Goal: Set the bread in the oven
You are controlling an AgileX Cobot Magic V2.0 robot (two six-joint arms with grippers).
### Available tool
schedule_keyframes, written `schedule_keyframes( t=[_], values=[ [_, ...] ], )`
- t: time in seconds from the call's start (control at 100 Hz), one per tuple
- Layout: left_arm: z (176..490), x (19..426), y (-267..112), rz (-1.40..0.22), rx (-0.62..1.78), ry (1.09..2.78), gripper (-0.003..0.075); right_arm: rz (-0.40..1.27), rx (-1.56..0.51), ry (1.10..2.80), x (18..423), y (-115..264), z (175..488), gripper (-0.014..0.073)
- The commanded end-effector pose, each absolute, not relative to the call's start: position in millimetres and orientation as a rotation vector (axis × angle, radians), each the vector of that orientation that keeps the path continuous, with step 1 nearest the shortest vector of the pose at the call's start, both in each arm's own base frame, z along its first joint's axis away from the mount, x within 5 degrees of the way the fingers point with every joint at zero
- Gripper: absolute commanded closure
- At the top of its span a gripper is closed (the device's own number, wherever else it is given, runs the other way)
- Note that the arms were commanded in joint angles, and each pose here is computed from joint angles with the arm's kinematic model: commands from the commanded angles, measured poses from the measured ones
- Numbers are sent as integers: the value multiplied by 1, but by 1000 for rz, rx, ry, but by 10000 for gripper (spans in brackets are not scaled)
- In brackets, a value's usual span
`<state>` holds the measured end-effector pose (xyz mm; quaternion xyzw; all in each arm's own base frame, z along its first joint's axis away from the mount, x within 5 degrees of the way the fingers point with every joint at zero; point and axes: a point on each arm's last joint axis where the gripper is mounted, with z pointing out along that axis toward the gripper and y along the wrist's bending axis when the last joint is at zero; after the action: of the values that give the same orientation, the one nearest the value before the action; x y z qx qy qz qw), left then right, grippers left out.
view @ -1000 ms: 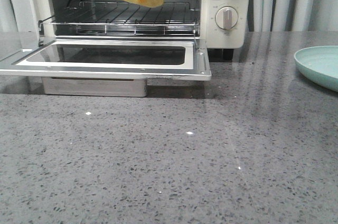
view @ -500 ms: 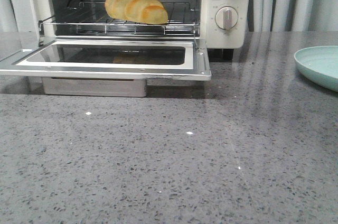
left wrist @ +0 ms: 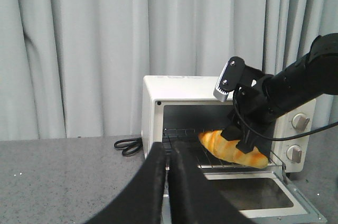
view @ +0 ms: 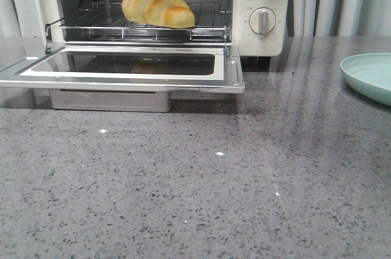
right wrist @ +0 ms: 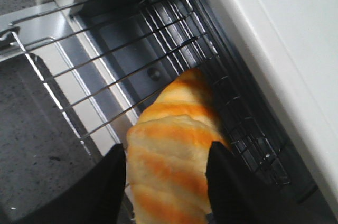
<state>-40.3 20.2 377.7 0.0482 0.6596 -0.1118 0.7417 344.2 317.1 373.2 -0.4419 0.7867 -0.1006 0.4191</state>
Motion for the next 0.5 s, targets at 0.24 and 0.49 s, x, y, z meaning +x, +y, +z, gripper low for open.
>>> schedule_keyframes(
  t=[0.24, 0.49],
  values=[
    [372, -49, 13, -210, -12, 1445, 742, -189, -1086, 1938, 295, 317, 432, 277],
    [353, -20, -2, -147, -55, 1371, 742, -194, -1108, 1983, 274, 311, 443, 277]
  ],
)
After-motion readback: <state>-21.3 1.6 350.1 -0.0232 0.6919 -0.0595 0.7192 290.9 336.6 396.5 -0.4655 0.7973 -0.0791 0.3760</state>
